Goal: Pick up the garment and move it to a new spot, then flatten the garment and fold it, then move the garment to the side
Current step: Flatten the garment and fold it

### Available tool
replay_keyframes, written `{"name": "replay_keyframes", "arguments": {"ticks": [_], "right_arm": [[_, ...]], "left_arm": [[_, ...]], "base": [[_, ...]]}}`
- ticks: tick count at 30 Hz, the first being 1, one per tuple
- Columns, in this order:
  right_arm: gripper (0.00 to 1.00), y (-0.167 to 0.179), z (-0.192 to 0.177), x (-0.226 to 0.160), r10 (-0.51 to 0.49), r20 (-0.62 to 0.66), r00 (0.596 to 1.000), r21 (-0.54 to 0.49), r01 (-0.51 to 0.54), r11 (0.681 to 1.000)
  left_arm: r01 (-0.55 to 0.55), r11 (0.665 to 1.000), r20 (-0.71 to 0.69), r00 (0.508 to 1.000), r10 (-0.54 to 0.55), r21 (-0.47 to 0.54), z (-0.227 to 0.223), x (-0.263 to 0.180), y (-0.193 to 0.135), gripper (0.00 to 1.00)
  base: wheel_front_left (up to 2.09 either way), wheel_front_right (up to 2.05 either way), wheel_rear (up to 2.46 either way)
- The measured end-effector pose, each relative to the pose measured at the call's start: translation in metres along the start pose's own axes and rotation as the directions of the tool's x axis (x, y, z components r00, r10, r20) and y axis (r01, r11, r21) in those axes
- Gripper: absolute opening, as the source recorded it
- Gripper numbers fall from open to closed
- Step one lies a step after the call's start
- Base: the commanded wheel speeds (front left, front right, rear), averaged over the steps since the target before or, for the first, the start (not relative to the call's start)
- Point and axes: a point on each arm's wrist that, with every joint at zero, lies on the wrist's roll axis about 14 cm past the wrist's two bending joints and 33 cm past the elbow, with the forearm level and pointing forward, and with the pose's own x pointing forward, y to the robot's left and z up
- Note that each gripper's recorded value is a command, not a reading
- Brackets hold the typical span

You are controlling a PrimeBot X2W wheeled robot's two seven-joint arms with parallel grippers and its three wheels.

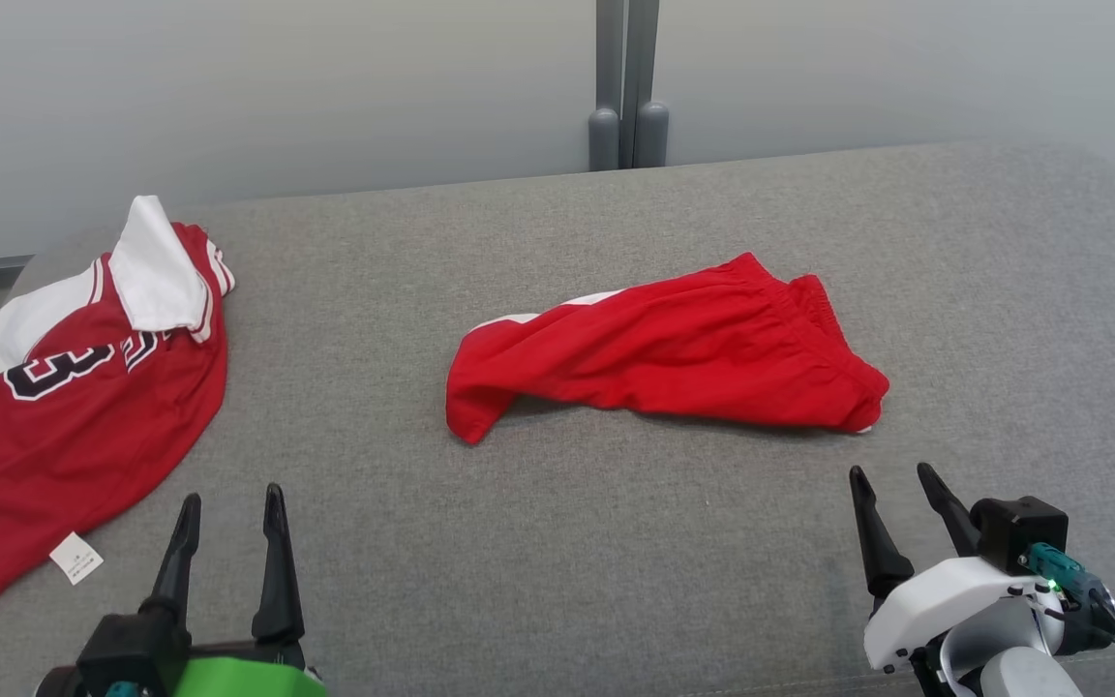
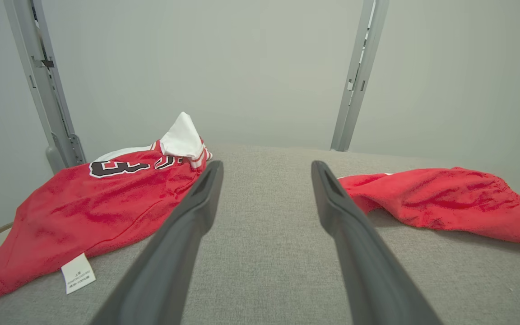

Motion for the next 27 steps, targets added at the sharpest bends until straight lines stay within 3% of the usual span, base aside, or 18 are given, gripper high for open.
{"name": "replay_keyframes", "arguments": {"ticks": [17,23,27], "right_arm": [[1.00,0.031,-0.002,0.013,0.093,-0.021,0.995,-0.029,-0.094,0.995],[1.00,0.046,-0.002,0.033,0.130,-0.111,0.985,-0.083,-0.140,0.987],[1.00,0.037,0.003,0.054,0.097,-0.190,0.977,-0.102,-0.118,0.988]], "left_arm": [[-0.075,0.997,-0.097,0.992,0.078,0.036,-0.028,-0.045,0.028,1.00],[-0.074,0.997,-0.128,0.989,0.077,0.025,-0.037,-0.056,0.028,1.00],[-0.083,0.996,-0.140,0.986,0.085,0.020,-0.041,-0.060,0.031,1.00]], "base": [[0.00,0.00,0.00],[0.00,0.00,0.00],[0.00,0.00,0.00]]}}
